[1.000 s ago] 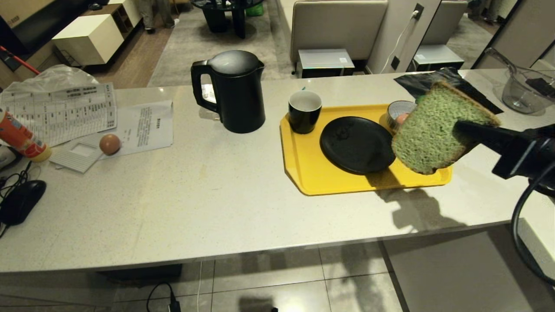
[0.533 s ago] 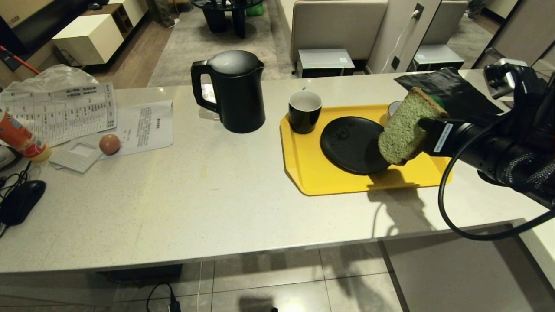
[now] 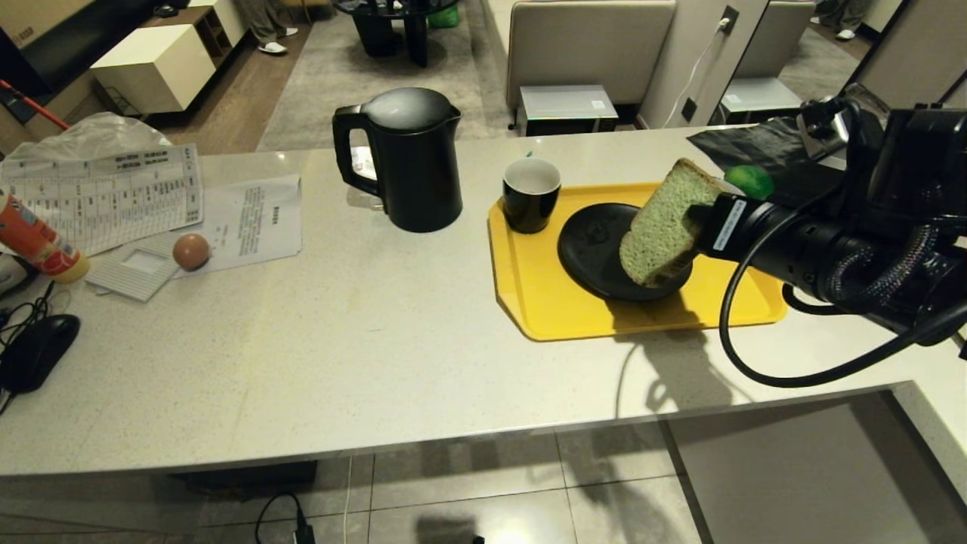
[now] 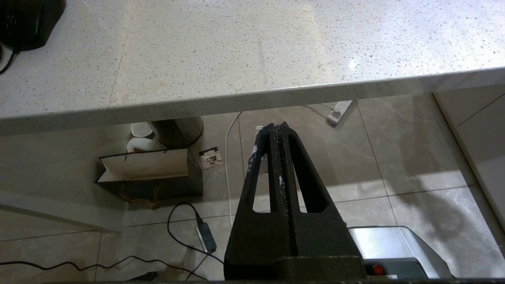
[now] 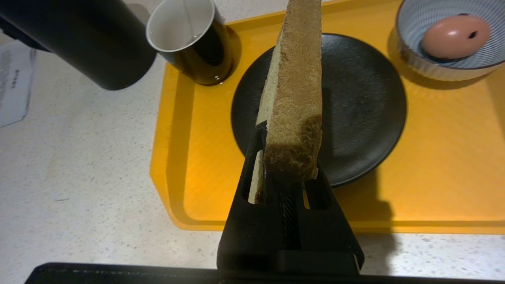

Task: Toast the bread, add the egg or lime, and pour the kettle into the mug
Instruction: Put the baked bread on a plate

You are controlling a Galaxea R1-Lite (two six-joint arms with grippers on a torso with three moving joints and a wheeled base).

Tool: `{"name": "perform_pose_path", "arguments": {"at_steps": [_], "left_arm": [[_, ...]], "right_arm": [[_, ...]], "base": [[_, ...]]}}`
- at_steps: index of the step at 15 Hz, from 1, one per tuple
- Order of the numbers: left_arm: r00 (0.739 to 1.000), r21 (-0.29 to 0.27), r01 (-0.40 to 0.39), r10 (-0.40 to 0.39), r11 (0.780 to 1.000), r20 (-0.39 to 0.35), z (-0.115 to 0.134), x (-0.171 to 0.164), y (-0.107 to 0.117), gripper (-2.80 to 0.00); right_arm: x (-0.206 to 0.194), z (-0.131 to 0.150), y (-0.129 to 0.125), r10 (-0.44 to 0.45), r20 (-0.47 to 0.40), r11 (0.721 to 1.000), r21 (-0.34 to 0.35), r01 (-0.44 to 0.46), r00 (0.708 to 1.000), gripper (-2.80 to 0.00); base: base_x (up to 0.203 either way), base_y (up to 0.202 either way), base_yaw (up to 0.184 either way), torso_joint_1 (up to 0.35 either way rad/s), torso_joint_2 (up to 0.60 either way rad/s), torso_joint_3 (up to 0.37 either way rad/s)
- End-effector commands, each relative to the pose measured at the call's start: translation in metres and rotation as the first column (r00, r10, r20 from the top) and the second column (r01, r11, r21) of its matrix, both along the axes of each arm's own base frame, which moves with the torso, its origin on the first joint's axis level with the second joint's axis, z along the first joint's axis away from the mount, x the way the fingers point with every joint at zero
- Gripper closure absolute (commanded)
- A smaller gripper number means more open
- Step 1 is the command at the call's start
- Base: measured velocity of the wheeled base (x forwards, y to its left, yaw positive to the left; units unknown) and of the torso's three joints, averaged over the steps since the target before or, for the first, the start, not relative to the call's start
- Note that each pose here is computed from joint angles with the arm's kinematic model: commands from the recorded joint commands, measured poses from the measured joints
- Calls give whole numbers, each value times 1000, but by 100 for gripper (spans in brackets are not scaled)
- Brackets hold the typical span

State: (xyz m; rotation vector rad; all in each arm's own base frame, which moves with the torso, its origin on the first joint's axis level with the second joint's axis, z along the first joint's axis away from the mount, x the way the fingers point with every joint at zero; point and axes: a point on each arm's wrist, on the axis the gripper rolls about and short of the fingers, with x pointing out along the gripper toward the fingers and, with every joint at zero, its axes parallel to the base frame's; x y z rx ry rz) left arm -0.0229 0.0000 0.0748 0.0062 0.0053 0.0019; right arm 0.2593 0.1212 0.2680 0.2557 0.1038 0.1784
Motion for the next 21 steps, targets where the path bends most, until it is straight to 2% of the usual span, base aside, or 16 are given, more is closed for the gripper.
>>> {"name": "perform_pose_path", "arguments": {"at_steps": [1,3,6,10,14,21], "left_arm": [[1000,0,0,0,1000,0,0,0,0,0],[1000,0,0,0,1000,-1,0,0,0,0],[1000,0,-1,1,1000,1,0,0,0,0],[1000,0,0,0,1000,-1,0,0,0,0],[1000,0,-1,1,1000,1,0,0,0,0],[1000,0,0,0,1000,-1,0,0,0,0]], "right_arm": [[6,-6,6,13,-19,1000,1,-13,1000,0],[14,-12,10,25,-36,1000,-4,-25,999,0],[30,-6,18,17,-20,999,50,-16,1000,0],[43,-19,21,8,-54,999,42,-5,999,0],[54,-22,16,-17,-65,998,63,21,998,0],[68,-29,24,10,-79,998,70,-4,997,0]], "base": [[0,0,0,0,0,0],[0,0,0,0,0,0],[0,0,0,0,0,0],[0,0,0,0,0,0],[0,0,0,0,0,0],[0,0,0,0,0,0]]}}
